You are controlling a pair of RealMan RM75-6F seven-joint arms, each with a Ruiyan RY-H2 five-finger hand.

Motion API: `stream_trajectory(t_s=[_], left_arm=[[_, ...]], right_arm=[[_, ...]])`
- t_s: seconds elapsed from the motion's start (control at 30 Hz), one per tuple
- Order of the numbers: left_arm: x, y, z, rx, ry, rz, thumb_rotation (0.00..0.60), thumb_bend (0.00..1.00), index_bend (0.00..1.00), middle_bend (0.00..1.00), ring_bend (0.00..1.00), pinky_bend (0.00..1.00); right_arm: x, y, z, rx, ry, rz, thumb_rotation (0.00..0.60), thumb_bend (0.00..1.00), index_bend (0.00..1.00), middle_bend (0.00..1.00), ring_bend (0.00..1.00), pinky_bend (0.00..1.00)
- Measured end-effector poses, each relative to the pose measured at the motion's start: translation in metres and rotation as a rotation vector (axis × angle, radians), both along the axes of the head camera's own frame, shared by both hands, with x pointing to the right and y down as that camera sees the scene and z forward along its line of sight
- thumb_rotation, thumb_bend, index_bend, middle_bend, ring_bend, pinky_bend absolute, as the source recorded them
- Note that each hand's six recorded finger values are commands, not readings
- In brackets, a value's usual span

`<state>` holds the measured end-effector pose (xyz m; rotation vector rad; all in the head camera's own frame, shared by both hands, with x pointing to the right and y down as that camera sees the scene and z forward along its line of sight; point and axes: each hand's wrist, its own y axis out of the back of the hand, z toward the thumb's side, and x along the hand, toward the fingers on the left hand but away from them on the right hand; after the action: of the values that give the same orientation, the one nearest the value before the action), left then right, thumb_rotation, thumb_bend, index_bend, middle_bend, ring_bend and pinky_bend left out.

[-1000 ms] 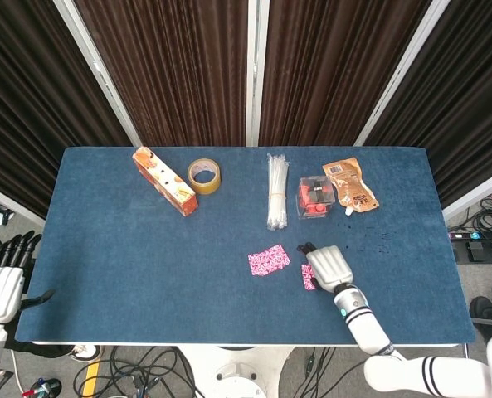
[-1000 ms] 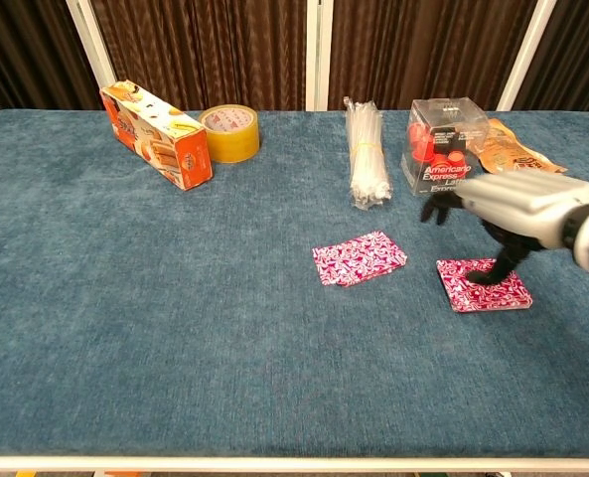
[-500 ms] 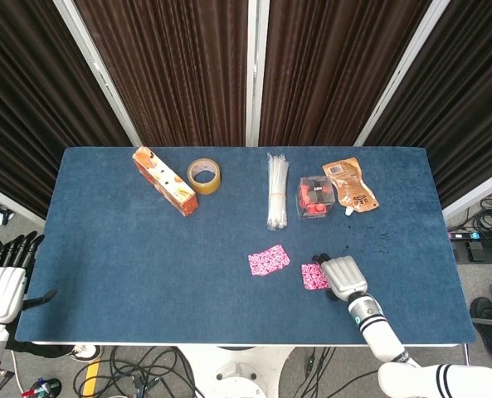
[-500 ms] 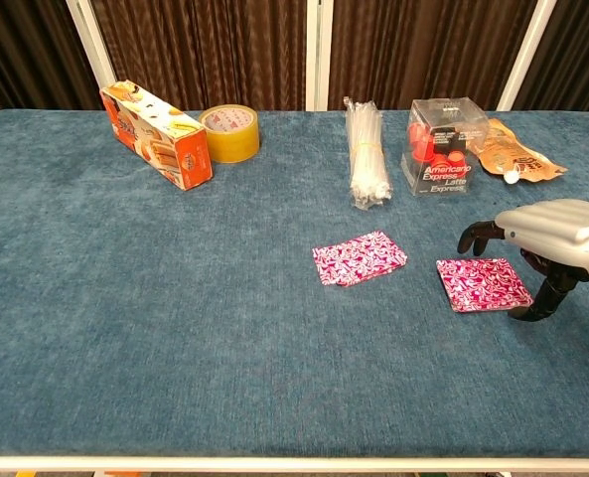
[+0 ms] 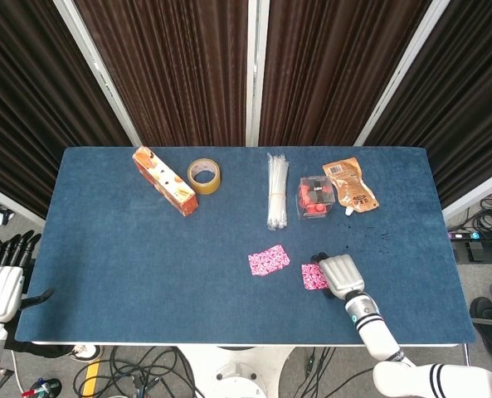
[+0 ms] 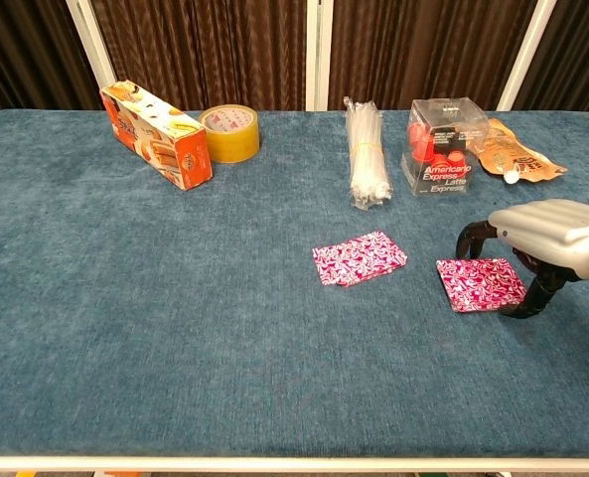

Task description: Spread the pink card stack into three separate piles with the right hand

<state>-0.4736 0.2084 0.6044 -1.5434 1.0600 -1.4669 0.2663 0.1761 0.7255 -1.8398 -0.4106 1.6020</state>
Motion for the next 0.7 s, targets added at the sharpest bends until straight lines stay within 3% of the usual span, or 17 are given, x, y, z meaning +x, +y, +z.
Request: stream_trajectory(t_s=[0.7], left_arm=[[-0.0005,0.0016,0.0024,-0.009,0.001,0.004,0.600,0.00,0.04,0.03,0.00,0.10]], right_arm=[[-0.0061,0.0006,0.0039,0.015,0.002,-0.002,0.600,0.20,0.37,0.35,0.79,0.85]])
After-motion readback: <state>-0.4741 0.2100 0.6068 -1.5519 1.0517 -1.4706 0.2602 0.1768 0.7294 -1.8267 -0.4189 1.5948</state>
